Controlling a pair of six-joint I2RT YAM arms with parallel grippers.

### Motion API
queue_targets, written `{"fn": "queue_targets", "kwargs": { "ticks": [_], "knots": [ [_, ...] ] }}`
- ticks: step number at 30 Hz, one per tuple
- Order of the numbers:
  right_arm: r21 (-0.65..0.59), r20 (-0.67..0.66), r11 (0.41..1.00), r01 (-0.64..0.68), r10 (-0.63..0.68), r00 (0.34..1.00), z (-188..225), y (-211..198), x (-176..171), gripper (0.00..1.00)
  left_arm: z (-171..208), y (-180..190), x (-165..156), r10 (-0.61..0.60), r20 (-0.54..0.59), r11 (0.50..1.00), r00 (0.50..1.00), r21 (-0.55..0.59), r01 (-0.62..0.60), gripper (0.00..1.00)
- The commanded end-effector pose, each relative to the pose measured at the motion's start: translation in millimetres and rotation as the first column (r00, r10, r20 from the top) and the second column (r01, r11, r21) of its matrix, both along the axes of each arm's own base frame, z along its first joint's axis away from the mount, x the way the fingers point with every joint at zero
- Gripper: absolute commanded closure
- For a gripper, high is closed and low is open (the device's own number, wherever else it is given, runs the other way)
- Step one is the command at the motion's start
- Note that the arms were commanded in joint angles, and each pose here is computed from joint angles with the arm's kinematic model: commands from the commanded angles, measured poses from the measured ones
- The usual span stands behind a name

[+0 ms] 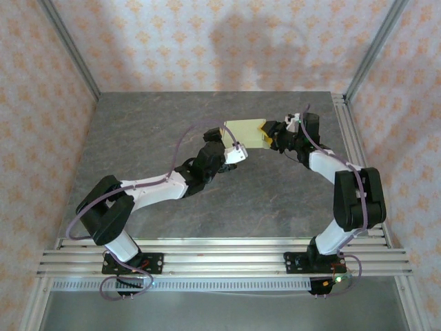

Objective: Fold the paper box

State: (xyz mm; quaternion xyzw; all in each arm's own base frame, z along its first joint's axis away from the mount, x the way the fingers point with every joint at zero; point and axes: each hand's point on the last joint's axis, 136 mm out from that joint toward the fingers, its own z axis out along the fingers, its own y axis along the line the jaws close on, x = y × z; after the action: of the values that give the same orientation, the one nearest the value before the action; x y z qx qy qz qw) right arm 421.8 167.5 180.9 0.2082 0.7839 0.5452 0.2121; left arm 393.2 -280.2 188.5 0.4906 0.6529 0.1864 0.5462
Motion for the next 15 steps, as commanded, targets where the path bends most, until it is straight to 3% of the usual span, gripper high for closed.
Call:
{"fn": "queue_targets", "kwargs": {
  "ticks": [1, 8, 15],
  "knots": [
    [0.047, 0.024, 0.998, -0.039, 0.038, 0.999, 26, 2, -13, 0.58, 25, 6, 6, 0.024, 0.123, 0.999, 0.992, 0.029, -0.028, 0.0],
    [0.064, -0.043, 0.995, -0.071, 0.074, 0.996, 27, 5, -33, 0.58, 29, 7, 1, 0.038, 0.2, 0.996, 0.979, 0.066, -0.052, 0.07],
    [0.102, -0.094, 0.993, -0.062, 0.071, 0.993, 27, 6, -37, 0.58, 34, 4, -1, 0.031, 0.207, 0.997, 0.978, 0.057, -0.044, 0.27]
  ]
}}
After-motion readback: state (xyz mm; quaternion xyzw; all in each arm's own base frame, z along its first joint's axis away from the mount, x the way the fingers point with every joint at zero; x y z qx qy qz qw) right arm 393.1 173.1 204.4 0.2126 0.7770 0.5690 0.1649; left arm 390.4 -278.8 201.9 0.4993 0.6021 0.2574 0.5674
